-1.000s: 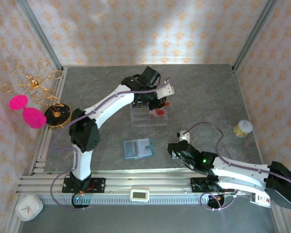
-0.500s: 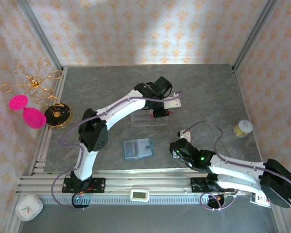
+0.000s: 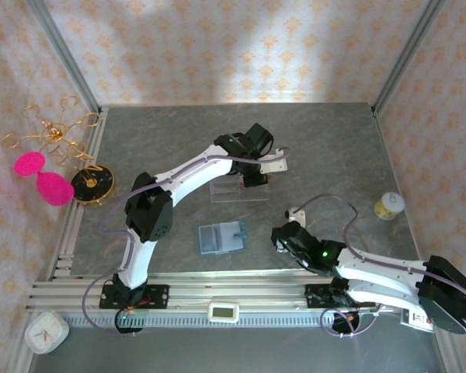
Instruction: Take the credit cards out of the card holder
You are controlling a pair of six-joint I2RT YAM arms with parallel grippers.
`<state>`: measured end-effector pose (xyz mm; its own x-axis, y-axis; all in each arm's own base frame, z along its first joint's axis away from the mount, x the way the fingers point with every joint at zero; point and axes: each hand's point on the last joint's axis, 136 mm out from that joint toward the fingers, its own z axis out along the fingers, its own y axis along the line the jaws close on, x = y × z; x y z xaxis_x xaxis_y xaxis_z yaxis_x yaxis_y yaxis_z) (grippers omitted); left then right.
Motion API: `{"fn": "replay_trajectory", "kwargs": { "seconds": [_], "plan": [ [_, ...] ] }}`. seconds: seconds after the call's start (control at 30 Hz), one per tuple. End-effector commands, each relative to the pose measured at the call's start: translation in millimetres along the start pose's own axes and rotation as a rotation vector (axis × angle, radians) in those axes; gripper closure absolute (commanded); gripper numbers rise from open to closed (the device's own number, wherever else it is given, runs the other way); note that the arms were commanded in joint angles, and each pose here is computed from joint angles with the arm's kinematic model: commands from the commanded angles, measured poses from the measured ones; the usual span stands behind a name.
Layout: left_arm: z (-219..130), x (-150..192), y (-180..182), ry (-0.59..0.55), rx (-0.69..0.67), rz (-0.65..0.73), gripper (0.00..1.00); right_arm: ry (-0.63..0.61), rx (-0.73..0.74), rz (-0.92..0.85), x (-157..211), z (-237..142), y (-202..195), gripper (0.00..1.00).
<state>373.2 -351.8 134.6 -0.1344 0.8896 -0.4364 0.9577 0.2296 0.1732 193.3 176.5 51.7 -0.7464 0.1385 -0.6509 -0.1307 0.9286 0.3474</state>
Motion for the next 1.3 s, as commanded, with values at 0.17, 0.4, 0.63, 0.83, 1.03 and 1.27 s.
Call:
{"fn": "replay_trajectory", "kwargs": {
  "seconds": [0.17,0.4,0.63,0.83,1.03,1.27],
  "plan": [
    [9.3,11.9,4.1,0.028,0.003,0.049,1.0,-0.027,0.018,0.002,-8.8,-1.6,-1.2,0.77],
    [16.6,16.3,0.4,0.037,0.03,0.061,1.0,-0.028,0.028,0.003,-9.4,-1.7,-3.1,0.77],
    [22.5,23.2,6.3,0.06,0.003,0.064,1.0,-0.025,0.03,0.006,-9.4,-1.0,-3.6,0.77],
    [26.6,30.5,9.8,0.074,-0.013,0.062,1.0,-0.02,0.024,0.008,-9.3,0.4,-1.4,0.77],
    [24.4,27.0,14.5,0.067,-0.036,0.056,1.0,-0.012,0.024,0.004,-7.8,2.4,-0.7,0.77],
    [4.9,12.3,17.5,0.019,-0.055,0.067,1.0,-0.004,0.021,0.005,-5.3,5.1,-0.4,0.77]
  ]
}}
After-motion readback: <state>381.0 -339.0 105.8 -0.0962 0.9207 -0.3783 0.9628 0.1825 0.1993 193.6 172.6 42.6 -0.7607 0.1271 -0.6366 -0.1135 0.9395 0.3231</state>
